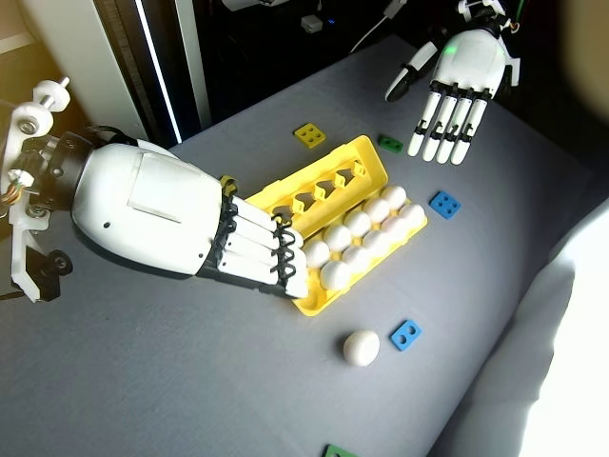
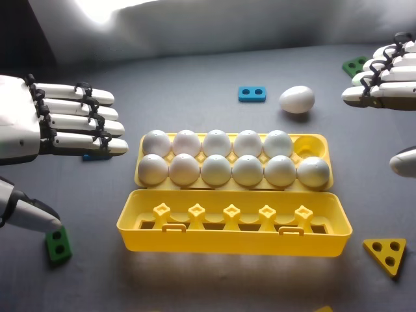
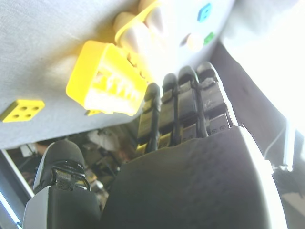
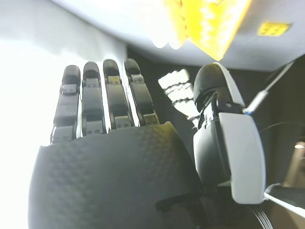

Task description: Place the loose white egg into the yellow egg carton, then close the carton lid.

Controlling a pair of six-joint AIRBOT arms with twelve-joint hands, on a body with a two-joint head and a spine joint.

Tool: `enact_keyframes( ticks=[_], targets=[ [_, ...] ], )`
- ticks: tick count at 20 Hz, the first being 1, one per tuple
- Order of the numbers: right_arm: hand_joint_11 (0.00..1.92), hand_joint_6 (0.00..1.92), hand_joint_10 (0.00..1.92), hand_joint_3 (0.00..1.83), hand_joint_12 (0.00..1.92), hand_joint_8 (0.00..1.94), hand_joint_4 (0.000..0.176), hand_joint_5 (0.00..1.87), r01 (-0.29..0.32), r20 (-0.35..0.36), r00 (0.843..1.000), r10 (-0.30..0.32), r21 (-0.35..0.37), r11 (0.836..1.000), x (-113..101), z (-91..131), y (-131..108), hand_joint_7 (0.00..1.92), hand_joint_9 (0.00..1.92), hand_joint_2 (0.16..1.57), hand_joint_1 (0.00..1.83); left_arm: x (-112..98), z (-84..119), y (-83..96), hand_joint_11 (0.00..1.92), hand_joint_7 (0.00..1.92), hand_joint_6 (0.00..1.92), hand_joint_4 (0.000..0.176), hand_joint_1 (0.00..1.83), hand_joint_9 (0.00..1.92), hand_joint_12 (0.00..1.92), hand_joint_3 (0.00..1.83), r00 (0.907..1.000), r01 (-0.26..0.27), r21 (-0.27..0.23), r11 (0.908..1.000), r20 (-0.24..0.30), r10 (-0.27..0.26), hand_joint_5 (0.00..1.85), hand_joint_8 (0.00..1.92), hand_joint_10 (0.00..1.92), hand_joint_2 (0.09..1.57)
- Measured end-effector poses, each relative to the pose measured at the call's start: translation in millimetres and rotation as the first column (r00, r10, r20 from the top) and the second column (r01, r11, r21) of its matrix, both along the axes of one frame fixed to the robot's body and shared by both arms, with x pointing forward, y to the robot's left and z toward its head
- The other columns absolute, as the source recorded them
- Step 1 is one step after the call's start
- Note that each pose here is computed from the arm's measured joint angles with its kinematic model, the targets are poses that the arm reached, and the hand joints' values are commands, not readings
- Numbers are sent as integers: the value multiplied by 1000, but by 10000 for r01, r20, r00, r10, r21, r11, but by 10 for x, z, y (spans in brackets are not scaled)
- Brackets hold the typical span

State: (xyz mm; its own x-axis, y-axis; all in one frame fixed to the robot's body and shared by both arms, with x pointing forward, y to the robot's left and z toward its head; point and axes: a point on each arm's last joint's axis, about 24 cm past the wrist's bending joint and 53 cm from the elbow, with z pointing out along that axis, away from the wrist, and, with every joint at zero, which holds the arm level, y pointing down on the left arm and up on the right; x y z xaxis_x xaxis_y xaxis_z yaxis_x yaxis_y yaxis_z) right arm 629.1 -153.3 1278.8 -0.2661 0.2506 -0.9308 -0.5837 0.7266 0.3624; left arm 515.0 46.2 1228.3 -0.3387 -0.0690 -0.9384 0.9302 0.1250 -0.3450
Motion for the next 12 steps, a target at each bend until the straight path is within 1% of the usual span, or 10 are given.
enact_keyframes(
  ticks=[1,3,4,6,7,8,9,10,11,12],
  targets=[
    [2,5,2,7,120,3,0,110,170,-143,9998,-167,235,9996,42,16,-31,81,54,1284,0,1,-5,2,7,96,1,0,0,66,5,7,10000,5,18,10000,-46,-5,110,0,0,1145],
    [0,3,0,7,100,1,0,110,761,-644,9955,-698,1012,9920,237,62,-135,79,41,1292,0,-6,-50,21,16,107,4,0,0,76,10,8,9998,104,202,9997,-187,-100,119,5,4,1149],
    [7,4,5,6,100,4,0,114,1114,-831,9912,-1026,1087,9878,341,43,-216,87,50,1292,0,-6,-92,32,18,114,6,0,0,81,11,7,9996,141,381,9992,-240,-132,126,7,6,1148],
    [15,8,7,5,107,7,0,127,1588,-1018,9835,-1493,930,9829,478,-16,-319,96,58,1292,0,-27,-134,34,31,122,8,0,0,89,16,7,9994,252,612,9978,-262,-236,133,9,8,1149],
    [15,11,9,2,109,9,0,136,1696,-1053,9815,-1599,909,9813,536,-22,-324,104,65,1286,0,-48,-144,23,29,114,3,0,0,83,15,7,9990,374,752,9965,-278,-354,124,5,5,1152],
    [2,15,6,0,104,7,4,149,1729,-1073,9808,-1627,943,9804,586,-18,-306,100,60,1255,0,-49,-124,17,30,112,3,0,0,83,16,8,9990,399,740,9965,-245,-382,125,3,4,1154],
    [0,13,3,0,60,2,33,165,1749,-1084,9804,-1643,960,9799,637,-17,-284,92,37,1199,0,-45,-107,15,37,122,7,0,0,93,19,8,9990,388,680,9969,-251,-372,134,7,8,1156],
    [0,6,2,0,60,1,51,192,1786,-1110,9796,-1677,974,9791,689,-16,-261,99,37,1155,0,-25,-76,20,25,118,5,0,0,84,14,8,9990,328,560,9979,-312,-311,133,5,4,1156],
    [0,7,2,0,64,2,71,244,1791,-1136,9792,-1680,956,9792,736,-29,-233,112,47,1107,0,-10,-83,38,31,132,11,0,0,96,17,6,9987,312,584,9978,-419,-287,148,10,8,1153],
    [3,7,5,0,67,2,76,255,1808,-1150,9788,-1696,958,9788,813,-40,-204,114,56,1083,0,-5,-143,53,32,139,12,0,0,100,18,4,9988,297,854,9959,-411,-262,153,12,9,1150]
  ],
)
